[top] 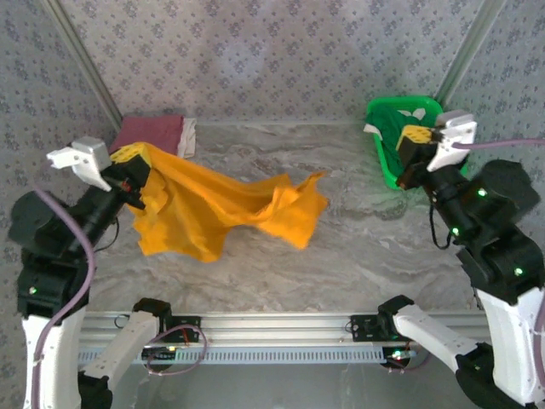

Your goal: Fold and stack the t-shirts

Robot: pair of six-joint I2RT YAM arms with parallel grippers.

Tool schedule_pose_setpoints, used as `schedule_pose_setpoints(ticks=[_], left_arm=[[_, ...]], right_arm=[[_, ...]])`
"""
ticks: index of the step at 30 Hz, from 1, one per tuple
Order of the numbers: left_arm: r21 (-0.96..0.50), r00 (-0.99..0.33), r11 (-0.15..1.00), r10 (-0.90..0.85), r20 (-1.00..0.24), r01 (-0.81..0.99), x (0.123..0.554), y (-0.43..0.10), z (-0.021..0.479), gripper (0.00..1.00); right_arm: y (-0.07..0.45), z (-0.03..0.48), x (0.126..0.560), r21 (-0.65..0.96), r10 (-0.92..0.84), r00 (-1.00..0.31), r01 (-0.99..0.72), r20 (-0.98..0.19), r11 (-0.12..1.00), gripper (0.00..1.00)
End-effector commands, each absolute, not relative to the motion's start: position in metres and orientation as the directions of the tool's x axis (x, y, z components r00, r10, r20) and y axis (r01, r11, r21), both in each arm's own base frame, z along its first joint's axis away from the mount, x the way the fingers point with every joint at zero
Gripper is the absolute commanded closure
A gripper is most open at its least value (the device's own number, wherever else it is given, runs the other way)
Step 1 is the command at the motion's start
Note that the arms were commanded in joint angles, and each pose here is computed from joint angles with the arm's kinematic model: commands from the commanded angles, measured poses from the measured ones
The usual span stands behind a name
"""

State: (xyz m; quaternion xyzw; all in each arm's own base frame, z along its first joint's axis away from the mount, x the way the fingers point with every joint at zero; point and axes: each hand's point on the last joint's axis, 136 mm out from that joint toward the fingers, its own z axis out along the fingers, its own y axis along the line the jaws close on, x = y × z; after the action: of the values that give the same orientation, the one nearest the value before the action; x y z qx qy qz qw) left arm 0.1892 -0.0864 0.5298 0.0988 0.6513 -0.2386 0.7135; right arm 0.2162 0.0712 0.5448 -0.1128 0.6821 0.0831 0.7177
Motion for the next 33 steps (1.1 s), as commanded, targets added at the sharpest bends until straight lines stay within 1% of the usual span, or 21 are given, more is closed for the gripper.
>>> schedule_pose_setpoints(ticks=[1, 4, 5, 7, 8, 9, 10, 12, 13, 14, 16, 18, 20, 22, 23, 25, 27, 29, 31, 33], left_arm=[[-0.123, 0.052, 0.816, -0.184, -0.982, 0.565, 0.174, -0.101, 0.551, 1.0], [-0.101, 0.067, 0.836, -0.162, -0.985, 0.539, 0.19, -0.101, 0.559, 1.0], [-0.102, 0.051, 0.84, -0.153, -0.987, 0.532, 0.2, -0.102, 0.556, 1.0], [-0.121, 0.011, 0.847, -0.148, -0.989, 0.518, 0.22, -0.104, 0.542, 1.0], [-0.128, -0.006, 0.851, -0.145, -0.989, 0.51, 0.229, -0.105, 0.531, 1.0], [-0.137, -0.023, 0.862, -0.144, -0.989, 0.488, 0.241, -0.104, 0.516, 1.0], [-0.148, -0.039, 0.875, -0.147, -0.988, 0.461, 0.252, -0.102, 0.503, 1.0], [-0.163, -0.093, 0.898, -0.137, -0.986, 0.408, 0.275, -0.099, 0.469, 1.0], [-0.171, -0.121, 0.909, -0.134, -0.984, 0.381, 0.285, -0.097, 0.454, 1.0], [-0.18, -0.152, 0.916, -0.133, -0.979, 0.358, 0.294, -0.096, 0.438, 1.0], [-0.187, -0.205, 0.924, -0.123, -0.971, 0.332, 0.311, -0.097, 0.409, 1.0], [-0.221, -0.243, 0.924, -0.148, -0.959, 0.313, 0.328, -0.1, 0.388, 1.0], [-0.251, -0.27, 0.911, -0.164, -0.949, 0.329, 0.344, -0.111, 0.377, 1.0], [-0.244, -0.282, 0.908, -0.149, -0.948, 0.34, 0.359, -0.125, 0.369, 1.0], [-0.235, -0.282, 0.907, -0.137, -0.949, 0.351, 0.366, -0.133, 0.367, 1.0], [-0.24, -0.27, 0.893, -0.14, -0.953, 0.382, 0.375, -0.15, 0.373, 1.0], [-0.232, -0.215, 0.874, -0.151, -0.965, 0.427, 0.375, -0.169, 0.399, 1.0], [-0.198, -0.148, 0.869, -0.146, -0.978, 0.454, 0.373, -0.183, 0.423, 1.0], [-0.191, -0.121, 0.859, -0.151, -0.981, 0.474, 0.372, -0.19, 0.441, 1.0], [-0.19, -0.095, 0.857, -0.165, -0.982, 0.478, 0.372, -0.191, 0.453, 1.0]], right_arm=[[0.056, 0.557, 0.217, -0.143, -0.132, 0.069, -0.186, -0.989, 0.972, 1.0], [0.064, 0.562, 0.234, -0.16, -0.154, 0.046, -0.194, -0.987, 0.968, 1.0], [0.071, 0.558, 0.244, -0.145, -0.143, 0.023, -0.206, -0.989, 0.968, 1.0], [0.096, 0.536, 0.266, -0.104, -0.116, -0.024, -0.292, -0.993, 0.951, 1.0], [0.116, 0.519, 0.275, -0.044, -0.069, -0.056, -0.367, -0.996, 0.929, 1.0], [0.144, 0.497, 0.28, 0.02, -0.029, -0.094, -0.486, -0.995, 0.874, 0.93], [0.169, 0.474, 0.284, 0.079, -0.001, -0.138, -0.578, -0.99, 0.812, 0.89], [0.223, 0.411, 0.283, 0.188, 0.003, -0.245, -0.737, -0.97, 0.649, 0.75], [0.239, 0.386, 0.281, 0.21, -0.019, -0.282, -0.758, -0.959, 0.617, 0.71], [0.256, 0.347, 0.279, 0.231, -0.063, -0.332, -0.768, -0.941, 0.598, 0.69], [0.286, 0.294, 0.267, 0.214, -0.164, -0.355, -0.807, -0.92, 0.551, 0.63], [0.299, 0.245, 0.267, 0.226, -0.243, -0.425, -0.789, -0.872, 0.572, 0.62], [0.306, 0.219, 0.27, 0.269, -0.255, -0.478, -0.777, -0.841, 0.568, 0.6], [0.311, 0.201, 0.276, 0.321, -0.227, -0.517, -0.76, -0.825, 0.565, 0.59], [0.318, 0.193, 0.277, 0.349, -0.222, -0.528, -0.767, -0.819, 0.538, 0.58], [0.332, 0.173, 0.275, 0.371, -0.269, -0.554, -0.776, -0.788, 0.511, 0.56], [0.345, 0.157, 0.275, 0.36, -0.327, -0.557, -0.787, -0.763, 0.501, 0.53], [0.353, 0.156, 0.274, 0.339, -0.325, -0.523, -0.809, -0.788, 0.481, 0.51], [0.359, 0.152, 0.275, 0.295, -0.314, -0.472, -0.83, -0.824, 0.473, 0.47], [0.364, 0.135, 0.276, 0.285, -0.348, -0.473, -0.835, -0.81, 0.471, 0.45]])
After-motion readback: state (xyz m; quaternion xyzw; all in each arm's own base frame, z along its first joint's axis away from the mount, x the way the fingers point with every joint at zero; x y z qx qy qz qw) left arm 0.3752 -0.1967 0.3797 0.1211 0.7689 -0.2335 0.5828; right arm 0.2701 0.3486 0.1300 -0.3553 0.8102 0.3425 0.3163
